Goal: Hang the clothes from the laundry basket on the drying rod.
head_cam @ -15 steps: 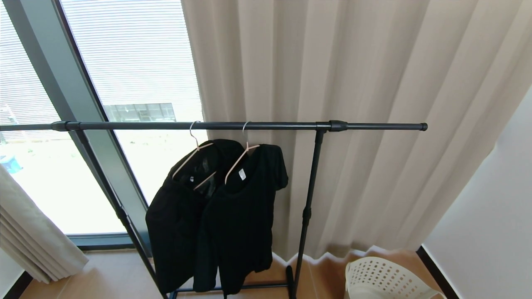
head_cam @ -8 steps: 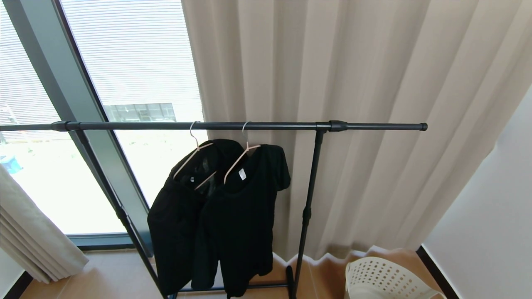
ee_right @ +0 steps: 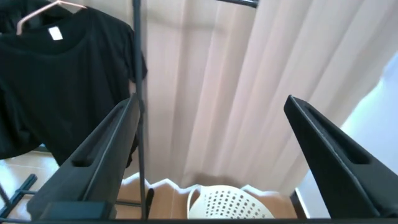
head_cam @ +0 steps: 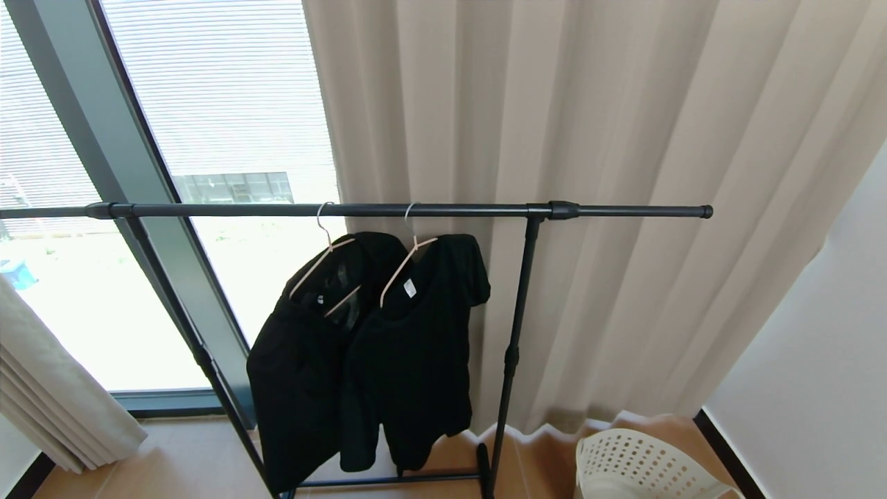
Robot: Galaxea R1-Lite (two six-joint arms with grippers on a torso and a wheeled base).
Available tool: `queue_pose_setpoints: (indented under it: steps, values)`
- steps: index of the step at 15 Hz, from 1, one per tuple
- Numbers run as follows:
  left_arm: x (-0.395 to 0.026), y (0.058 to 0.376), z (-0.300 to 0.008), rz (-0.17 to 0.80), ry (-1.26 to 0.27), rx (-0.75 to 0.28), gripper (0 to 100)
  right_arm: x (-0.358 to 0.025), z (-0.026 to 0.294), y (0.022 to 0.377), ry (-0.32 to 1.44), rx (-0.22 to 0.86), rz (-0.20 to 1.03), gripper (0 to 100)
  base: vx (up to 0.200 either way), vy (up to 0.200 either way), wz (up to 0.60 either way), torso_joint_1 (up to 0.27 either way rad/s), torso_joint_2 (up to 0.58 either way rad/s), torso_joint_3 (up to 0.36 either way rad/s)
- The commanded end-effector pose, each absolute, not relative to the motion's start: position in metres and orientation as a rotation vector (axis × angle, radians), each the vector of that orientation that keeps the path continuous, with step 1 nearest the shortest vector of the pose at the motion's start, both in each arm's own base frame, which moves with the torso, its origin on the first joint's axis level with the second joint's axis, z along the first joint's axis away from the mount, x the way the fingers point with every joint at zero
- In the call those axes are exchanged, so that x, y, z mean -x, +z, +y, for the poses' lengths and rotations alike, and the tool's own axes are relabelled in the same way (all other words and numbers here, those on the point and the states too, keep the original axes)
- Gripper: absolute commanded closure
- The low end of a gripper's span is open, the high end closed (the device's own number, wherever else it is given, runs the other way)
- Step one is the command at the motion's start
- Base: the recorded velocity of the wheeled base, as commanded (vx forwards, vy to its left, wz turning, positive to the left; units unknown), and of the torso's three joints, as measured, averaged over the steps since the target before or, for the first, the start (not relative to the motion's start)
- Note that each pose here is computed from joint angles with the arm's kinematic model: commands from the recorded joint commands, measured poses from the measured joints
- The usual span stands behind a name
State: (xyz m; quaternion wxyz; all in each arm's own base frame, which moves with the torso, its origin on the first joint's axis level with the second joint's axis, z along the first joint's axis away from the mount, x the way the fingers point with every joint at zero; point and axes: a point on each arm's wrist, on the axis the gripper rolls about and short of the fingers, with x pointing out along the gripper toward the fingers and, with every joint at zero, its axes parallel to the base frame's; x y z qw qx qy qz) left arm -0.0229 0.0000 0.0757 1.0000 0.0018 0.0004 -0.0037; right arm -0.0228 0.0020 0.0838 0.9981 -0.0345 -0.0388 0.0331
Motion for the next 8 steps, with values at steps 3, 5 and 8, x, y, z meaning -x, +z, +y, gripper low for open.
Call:
queue_pose_setpoints:
  steps: [3, 5, 8]
  values:
    - [0.0229, 0.0756, 0.0, 0.002, -0.008, -0.003, 0, 0.0226, 0.0024, 0.0838, 0.096, 0.053, -0.074, 0, 0.0, 0.0, 0.0, 0.0, 0.0, 0.0]
    - [0.0229, 0.0756, 0.0, 0.002, -0.008, -0.003, 0, 0.0226, 0.0024, 0.0838, 0.096, 0.05, -0.074, 0, 0.0, 0.0, 0.0, 0.0, 0.0, 0.0]
    - [0.0229, 0.0756, 0.0, 0.002, -0.008, -0.003, 0, 0.0226, 0.0023, 0.084, 0.094, 0.045, -0.076, 0, 0.0, 0.0, 0.0, 0.0, 0.0, 0.0]
